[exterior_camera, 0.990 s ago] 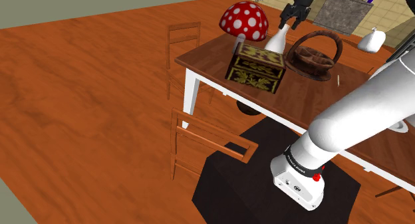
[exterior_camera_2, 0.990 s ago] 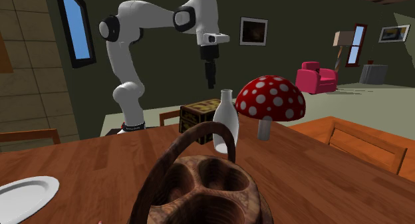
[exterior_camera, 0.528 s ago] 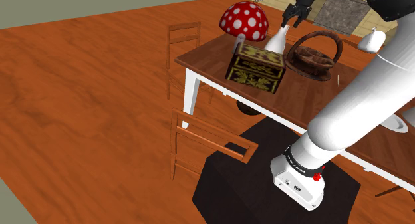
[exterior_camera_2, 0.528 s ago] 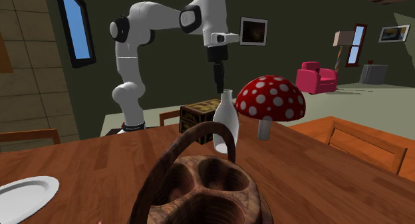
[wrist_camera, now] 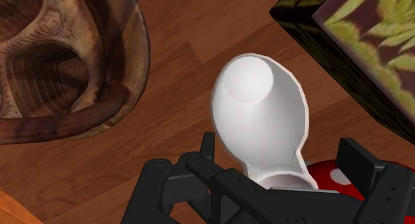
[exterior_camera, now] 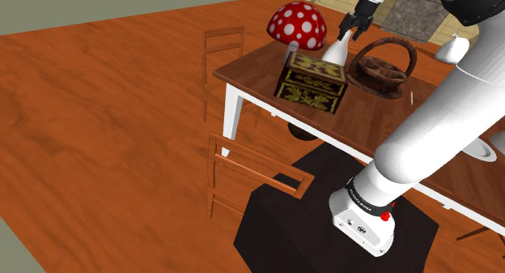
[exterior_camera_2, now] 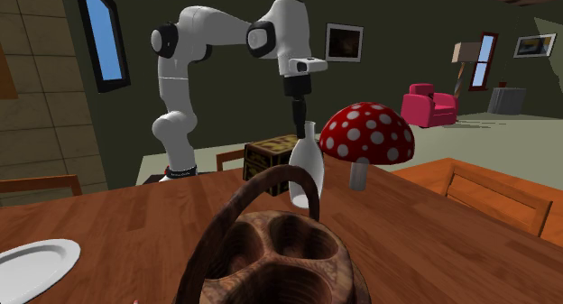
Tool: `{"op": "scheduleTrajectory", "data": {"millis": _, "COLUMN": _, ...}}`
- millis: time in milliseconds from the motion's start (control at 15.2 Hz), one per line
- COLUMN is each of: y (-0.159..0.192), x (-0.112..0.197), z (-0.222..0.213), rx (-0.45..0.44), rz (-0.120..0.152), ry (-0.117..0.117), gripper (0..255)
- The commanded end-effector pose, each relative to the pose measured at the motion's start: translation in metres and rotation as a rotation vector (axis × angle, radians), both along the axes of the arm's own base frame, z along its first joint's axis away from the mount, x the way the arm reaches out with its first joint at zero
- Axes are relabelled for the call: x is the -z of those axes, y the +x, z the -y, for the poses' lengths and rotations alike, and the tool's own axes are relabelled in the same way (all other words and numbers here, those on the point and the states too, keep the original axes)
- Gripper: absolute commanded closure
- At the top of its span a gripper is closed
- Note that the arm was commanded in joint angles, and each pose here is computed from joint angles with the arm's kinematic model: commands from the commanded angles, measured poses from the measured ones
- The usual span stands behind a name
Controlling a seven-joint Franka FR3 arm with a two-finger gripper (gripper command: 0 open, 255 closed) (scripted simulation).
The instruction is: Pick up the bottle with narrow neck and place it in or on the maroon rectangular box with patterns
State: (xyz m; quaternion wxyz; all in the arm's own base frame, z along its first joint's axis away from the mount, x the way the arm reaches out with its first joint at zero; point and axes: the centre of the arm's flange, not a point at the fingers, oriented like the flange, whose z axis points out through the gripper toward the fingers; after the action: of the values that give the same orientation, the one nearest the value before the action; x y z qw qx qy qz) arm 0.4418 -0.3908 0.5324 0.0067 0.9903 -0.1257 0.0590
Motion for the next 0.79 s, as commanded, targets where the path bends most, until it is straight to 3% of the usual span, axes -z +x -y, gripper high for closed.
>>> {"op": "scheduleTrajectory", "data": {"millis": 0, "y": 0.0001, "x": 0.0012, "z": -0.0002, "rx": 0.0, "rz": 0.0, "ry": 0.0, "gripper": 0}}
{"op": "scheduleTrajectory", "data": {"millis": 264, "y": 0.0001, "x": 0.0011, "z": -0.0002, "rx": 0.0, "rz": 0.0, "ry": 0.0, "gripper": 0}}
{"op": "scheduleTrajectory", "data": {"millis": 330, "y": 0.0001, "x": 0.0011, "z": -0.0002, "rx": 0.0, "rz": 0.0, "ry": 0.0, "gripper": 255}}
{"op": "scheduleTrajectory", "data": {"millis": 726, "y": 0.0001, "x": 0.0011, "z": -0.0001, "rx": 0.0, "rz": 0.0, "ry": 0.0, "gripper": 255}}
